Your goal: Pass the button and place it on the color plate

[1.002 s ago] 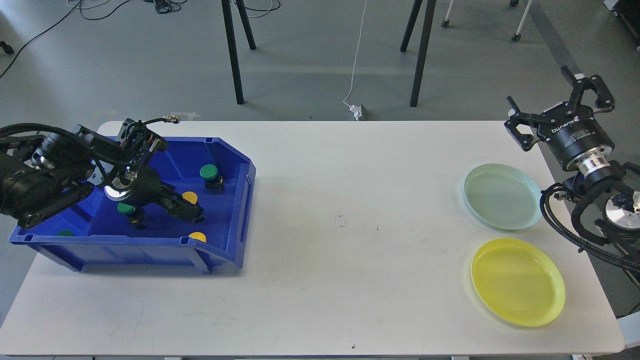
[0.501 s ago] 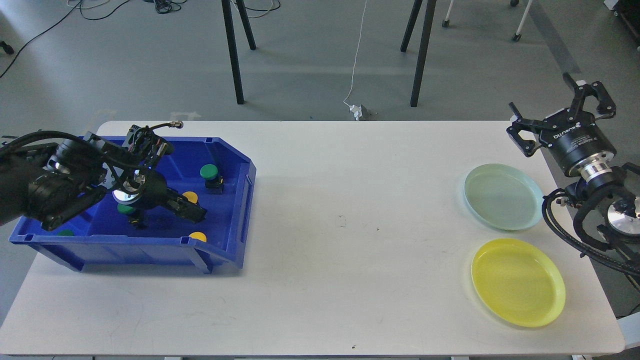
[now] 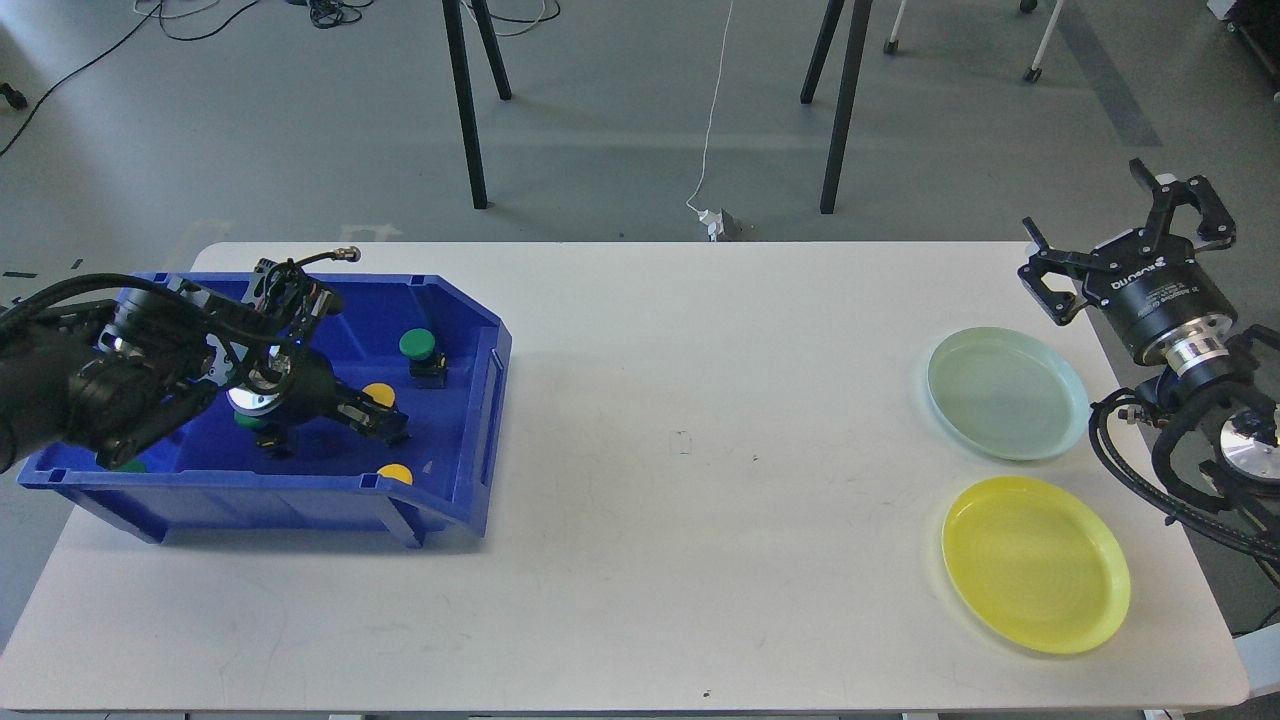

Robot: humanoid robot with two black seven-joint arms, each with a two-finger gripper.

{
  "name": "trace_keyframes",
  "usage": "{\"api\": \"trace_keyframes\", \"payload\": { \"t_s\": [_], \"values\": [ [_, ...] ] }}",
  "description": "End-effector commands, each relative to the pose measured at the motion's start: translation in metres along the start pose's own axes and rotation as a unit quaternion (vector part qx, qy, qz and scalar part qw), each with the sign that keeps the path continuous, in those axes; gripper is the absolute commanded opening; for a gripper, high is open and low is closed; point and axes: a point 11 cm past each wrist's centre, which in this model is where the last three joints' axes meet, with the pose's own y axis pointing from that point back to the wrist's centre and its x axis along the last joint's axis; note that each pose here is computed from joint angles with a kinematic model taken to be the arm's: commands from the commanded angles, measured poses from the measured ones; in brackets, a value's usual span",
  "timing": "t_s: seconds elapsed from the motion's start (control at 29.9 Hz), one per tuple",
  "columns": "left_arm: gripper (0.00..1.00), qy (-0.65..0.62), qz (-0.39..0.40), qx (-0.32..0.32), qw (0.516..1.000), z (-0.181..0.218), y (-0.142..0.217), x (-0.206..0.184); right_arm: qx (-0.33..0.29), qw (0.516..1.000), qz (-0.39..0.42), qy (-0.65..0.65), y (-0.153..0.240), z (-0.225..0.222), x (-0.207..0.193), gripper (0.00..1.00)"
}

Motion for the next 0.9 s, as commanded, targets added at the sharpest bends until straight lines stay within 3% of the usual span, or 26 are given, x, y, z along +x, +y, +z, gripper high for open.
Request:
{"api": "trace_keyframes", "payload": {
  "t_s": [0.0,0.1,0.27,0.3,0.47,0.6,0.73,0.87],
  "values": [
    [0.47,0.006,0.006,-0.003,1.000,0.001,0.000,0.002,-0.001,1.000,0.001,-0.001,0.001,0.001,0.001,1.00],
    [0.44,0.007,0.006,-0.004,1.000,0.001,0.000,0.002,-0.002,1.000,0.002,-0.001,0.001,0.002,0.002,1.00],
    [0.08,0.005,0.005,-0.004,1.000,0.001,0.000,0.001,-0.002,1.000,0.004,-0.001,0.003,0.003,0.003,1.00],
    [0.05,0.005,0.006,-0.003,1.000,0.001,0.000,0.002,-0.002,1.000,0.004,-0.001,0.003,0.002,0.003,1.00],
    [0.03,0.016,0.028,-0.030,0.999,0.010,0.013,0.018,-0.012,1.000,0.009,0.011,0.014,-0.007,0.007,1.00],
    [0.05,0.069,0.127,-0.078,0.986,0.003,0.075,0.048,-0.011,1.000,-0.004,0.026,0.017,-0.022,-0.004,1.00],
    [0.05,0.135,0.261,-0.191,0.937,0.025,0.148,0.086,-0.009,0.999,-0.028,0.031,0.014,-0.028,-0.020,1.00],
    [0.05,0.234,0.325,-0.355,0.845,0.064,0.188,0.103,-0.040,0.990,-0.084,0.106,0.015,-0.027,-0.056,1.00]
  ]
}}
